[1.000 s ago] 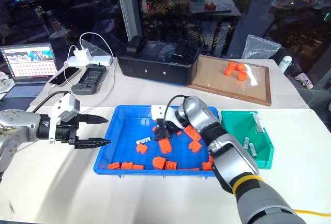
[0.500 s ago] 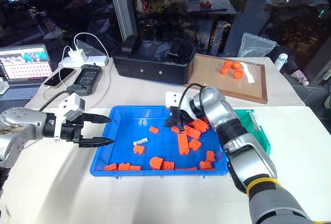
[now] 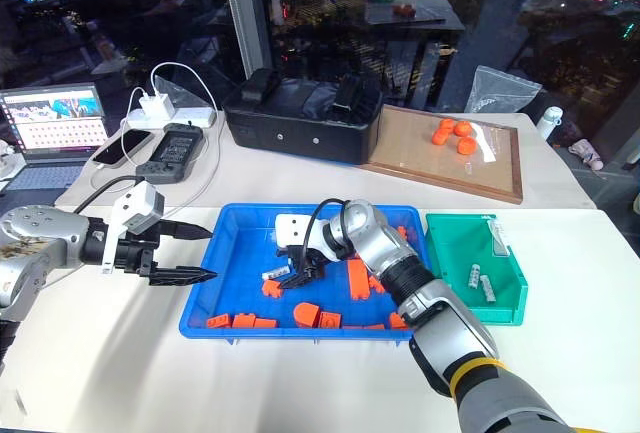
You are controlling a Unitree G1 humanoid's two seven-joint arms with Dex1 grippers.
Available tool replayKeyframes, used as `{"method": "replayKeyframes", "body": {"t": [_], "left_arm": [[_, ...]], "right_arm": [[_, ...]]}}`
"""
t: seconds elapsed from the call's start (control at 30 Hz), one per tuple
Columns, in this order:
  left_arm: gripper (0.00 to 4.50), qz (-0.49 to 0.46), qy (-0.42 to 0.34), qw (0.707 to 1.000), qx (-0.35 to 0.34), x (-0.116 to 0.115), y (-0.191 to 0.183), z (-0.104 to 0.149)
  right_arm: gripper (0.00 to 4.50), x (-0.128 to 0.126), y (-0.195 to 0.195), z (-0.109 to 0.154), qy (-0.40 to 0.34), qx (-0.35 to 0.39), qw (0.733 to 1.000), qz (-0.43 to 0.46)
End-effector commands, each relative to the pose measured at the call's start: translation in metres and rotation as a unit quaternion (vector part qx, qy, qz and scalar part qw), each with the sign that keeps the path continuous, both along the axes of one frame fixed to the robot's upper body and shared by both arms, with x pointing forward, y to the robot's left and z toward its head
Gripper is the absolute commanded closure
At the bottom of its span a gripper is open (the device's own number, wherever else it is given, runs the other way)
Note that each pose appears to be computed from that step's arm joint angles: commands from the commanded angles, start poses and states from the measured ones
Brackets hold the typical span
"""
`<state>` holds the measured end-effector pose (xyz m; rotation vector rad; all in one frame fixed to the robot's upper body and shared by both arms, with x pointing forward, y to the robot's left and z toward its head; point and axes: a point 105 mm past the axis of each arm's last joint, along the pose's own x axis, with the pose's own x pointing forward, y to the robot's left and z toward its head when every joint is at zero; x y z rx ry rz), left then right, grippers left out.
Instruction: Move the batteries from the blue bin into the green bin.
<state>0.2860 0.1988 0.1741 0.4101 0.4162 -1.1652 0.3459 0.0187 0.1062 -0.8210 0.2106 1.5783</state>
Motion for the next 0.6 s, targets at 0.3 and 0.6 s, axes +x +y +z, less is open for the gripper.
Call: {"method": "replayKeyframes", "body": {"t": [0.3, 0.6], "left_arm": [[0.00, -0.002, -0.020, 1.000, 0.008, -0.004, 0.001, 0.010], [0.00, -0.004, -0.021, 1.000, 0.005, -0.002, -0.001, 0.009]], "right_arm": [[2.92, 0.002, 0.007, -0.024, 0.032, -0.018, 0.999, -0.004], [4.16, 0.005, 0.001, -0.018, 0.032, -0.025, 0.999, 0.001]]}}
